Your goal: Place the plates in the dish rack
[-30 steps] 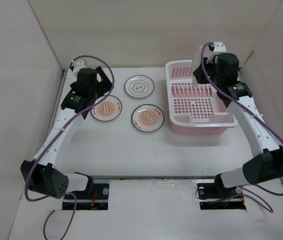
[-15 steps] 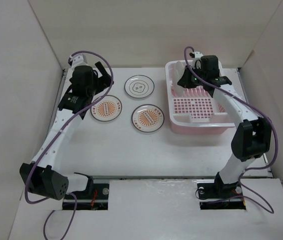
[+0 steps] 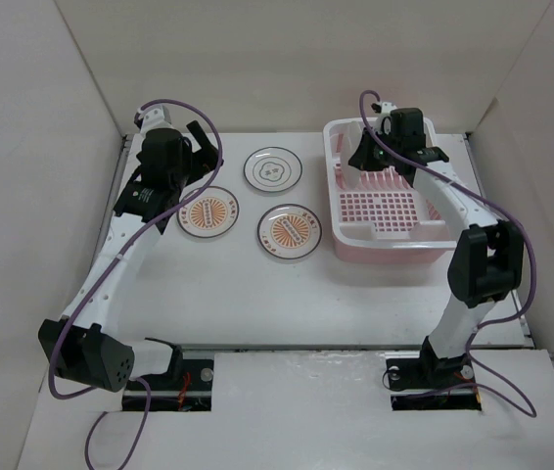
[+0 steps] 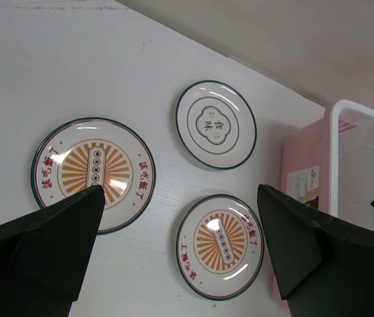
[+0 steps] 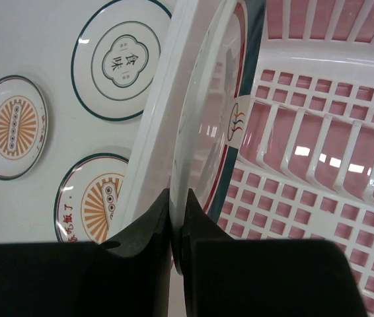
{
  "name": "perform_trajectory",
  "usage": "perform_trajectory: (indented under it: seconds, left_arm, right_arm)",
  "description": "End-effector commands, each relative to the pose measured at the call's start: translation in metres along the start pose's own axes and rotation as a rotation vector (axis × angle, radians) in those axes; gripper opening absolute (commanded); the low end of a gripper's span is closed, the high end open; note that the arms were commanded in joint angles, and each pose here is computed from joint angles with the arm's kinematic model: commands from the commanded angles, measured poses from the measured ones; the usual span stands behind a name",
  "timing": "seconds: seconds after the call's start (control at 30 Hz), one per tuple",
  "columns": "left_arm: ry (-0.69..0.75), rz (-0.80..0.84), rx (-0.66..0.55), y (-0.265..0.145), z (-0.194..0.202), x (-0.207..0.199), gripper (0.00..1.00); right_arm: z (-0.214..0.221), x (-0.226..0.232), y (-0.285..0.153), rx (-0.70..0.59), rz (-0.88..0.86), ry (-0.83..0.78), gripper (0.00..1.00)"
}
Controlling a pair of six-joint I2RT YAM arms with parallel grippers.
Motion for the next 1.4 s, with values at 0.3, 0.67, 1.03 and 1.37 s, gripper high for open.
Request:
perform_trajectory:
  seconds: [0.3,0.67,1.03,1.37]
  left_arm:
    - [0.008,0.007,-0.048,-0.006,-0.014,-0.002,1.0]
    - [0.02,0.004,-0.039,-0.005,-0.01,-0.001,1.0]
    - [0.02,0.003,-0.038,-0.005,-0.006,0.001,1.0]
    - [0.022,0.008,-0.026,-0.002,-0.004,-0.001,1.0]
  right_arm:
    - [-0.048,0.026,0.001,-0.172,-0.054,0.027,0.0]
    - [-0.033,0.024,0.022,-0.127,-0.043,0.041,0.0]
    - [-0.021,0.01,0.035,-0.085,0.059,0.008,0.0]
    - [-0.014,0.007,0.042,-0.053,0.087,0.002,0.16]
Point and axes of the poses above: each gripper's point midway between its finger pads, its own y axis out along the fingers, its own x axis along the line the jaws close on, z = x × y, the point moved 3 cm from there along -y, back along the fingers, and after that the axes turned 12 degrees about y, right-handed, at the moved point
